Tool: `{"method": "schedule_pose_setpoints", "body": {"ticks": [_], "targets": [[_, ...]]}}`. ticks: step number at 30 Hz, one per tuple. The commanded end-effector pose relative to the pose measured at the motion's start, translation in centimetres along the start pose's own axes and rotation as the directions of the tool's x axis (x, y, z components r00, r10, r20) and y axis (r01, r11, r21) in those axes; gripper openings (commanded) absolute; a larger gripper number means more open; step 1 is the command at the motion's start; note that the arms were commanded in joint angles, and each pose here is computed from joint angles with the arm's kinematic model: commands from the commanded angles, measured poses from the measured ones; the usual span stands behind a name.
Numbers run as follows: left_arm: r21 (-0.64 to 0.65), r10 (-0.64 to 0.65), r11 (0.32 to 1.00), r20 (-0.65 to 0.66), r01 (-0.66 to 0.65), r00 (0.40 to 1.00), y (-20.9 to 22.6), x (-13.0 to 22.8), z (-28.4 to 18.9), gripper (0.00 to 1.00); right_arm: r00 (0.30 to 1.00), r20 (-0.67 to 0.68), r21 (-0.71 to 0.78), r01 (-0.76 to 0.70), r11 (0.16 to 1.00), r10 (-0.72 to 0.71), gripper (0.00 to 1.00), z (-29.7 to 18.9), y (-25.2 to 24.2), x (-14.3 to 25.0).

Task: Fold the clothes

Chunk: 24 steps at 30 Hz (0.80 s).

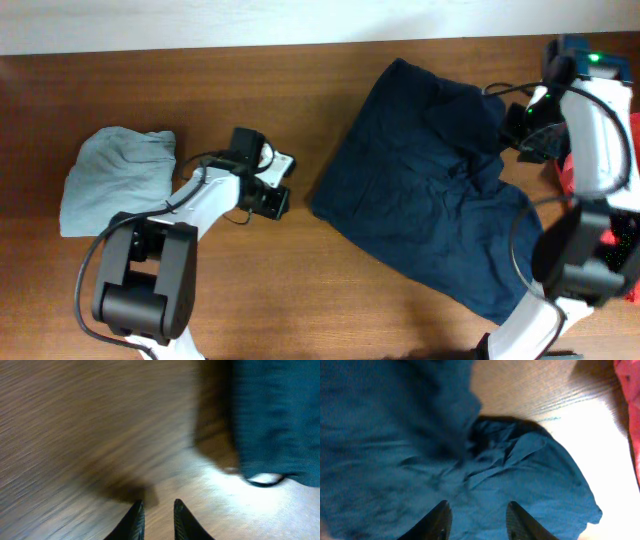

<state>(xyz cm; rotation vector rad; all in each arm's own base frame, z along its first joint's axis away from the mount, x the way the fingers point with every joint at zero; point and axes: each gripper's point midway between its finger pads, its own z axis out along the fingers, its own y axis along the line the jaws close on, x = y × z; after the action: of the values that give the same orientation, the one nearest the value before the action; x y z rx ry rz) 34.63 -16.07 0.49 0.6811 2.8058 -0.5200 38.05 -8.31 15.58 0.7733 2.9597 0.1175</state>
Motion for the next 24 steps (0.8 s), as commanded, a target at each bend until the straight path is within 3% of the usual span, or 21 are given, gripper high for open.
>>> {"method": "schedule_pose_setpoints", "body": {"ticks": [1, 5, 11, 15, 21, 24], "targets": [[0.074, 0.201, 0.977, 0.015, -0.202, 0.979, -3.6, -1.0, 0.6, 0.24, 0.981, 0.184, -0.104, 0.080, 0.991, -0.060, 0.49, -8.0, 0.6, 1.7], [0.021, 0.265, 0.964, -0.005, -0.265, 0.964, -4.6, -1.0, 1.3, 0.31, 0.973, 0.226, -0.134, 0.082, 0.988, -0.050, 0.69, -11.7, 0.5, 4.7], [-0.033, 0.292, 0.956, 0.041, -0.291, 0.955, -4.2, -2.5, 1.4, 0.60, 0.998, 0.051, -0.185, 0.054, 0.981, -0.046, 0.73, -10.1, 0.9, 8.6], [-0.041, 0.298, 0.954, 0.073, -0.296, 0.952, -4.3, -3.3, 1.4, 0.72, 0.994, -0.095, -0.237, 0.032, 0.971, -0.057, 0.83, -7.0, 1.4, 11.0], [0.017, 0.175, 0.984, 0.078, -0.177, 0.981, -5.1, -3.1, 1.4, 0.71, 0.972, -0.231, -0.215, -0.011, 0.976, -0.040, 0.83, -2.5, 0.6, 13.4], [0.080, 0.134, 0.987, 0.092, -0.141, 0.987, -6.2, -3.3, 1.3, 0.63, 0.964, -0.262, -0.213, -0.021, 0.977, -0.036, 0.82, -1.4, 0.5, 14.1]]}}
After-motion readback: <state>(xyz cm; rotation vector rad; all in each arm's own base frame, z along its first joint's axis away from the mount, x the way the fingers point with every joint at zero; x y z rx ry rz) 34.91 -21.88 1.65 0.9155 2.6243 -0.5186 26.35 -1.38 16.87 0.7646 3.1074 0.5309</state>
